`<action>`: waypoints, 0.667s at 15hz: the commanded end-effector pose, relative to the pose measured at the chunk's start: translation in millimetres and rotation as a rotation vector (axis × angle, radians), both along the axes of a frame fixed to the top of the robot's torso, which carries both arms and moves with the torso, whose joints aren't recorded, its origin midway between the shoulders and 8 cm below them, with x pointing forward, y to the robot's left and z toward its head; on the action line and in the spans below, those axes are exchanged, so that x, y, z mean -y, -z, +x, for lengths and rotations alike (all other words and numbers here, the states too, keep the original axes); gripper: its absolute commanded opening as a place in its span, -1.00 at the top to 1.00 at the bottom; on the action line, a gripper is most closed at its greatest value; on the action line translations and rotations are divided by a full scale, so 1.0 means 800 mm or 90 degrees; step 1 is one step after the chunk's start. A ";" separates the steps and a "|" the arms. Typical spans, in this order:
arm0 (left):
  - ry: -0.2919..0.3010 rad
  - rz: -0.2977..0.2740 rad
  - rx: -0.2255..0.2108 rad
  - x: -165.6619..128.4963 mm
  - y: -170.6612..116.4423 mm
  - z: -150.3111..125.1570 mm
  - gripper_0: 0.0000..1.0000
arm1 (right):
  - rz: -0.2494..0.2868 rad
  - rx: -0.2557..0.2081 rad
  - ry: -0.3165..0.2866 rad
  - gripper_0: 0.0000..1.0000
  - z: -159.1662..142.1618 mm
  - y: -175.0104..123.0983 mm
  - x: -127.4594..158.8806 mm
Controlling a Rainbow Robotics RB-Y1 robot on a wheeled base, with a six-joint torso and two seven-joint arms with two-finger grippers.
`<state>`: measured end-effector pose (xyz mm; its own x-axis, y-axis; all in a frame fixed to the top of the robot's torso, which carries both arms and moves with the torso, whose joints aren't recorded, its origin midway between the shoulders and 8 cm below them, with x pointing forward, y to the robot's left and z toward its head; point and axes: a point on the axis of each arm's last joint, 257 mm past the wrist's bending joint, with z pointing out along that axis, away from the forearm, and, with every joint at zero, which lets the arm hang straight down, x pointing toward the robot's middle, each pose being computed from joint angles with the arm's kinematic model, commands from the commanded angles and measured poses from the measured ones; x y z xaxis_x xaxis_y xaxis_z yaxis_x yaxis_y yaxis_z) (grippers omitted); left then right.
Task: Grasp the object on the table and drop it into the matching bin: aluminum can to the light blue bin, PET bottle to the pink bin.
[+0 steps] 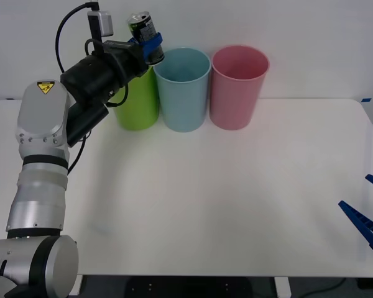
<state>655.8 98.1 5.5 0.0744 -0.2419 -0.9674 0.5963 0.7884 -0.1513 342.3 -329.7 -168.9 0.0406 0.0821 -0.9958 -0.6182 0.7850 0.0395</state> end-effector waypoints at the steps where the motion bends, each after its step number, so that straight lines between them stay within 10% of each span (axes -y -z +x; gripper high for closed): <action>1: -0.016 0.003 -0.007 0.021 -0.002 0.022 1.00 | 0.000 0.000 0.000 -1.00 0.000 0.000 0.000; 10: -0.097 0.025 -0.014 0.072 -0.005 0.076 1.00 | 0.000 0.000 0.000 -1.00 0.000 0.000 0.000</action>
<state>715.8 43.9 8.5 0.0827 -0.1924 -0.9778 0.4741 0.8707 -0.1312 342.3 -329.7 -168.9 0.0406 0.0821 -0.9958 -0.6182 0.7850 0.0395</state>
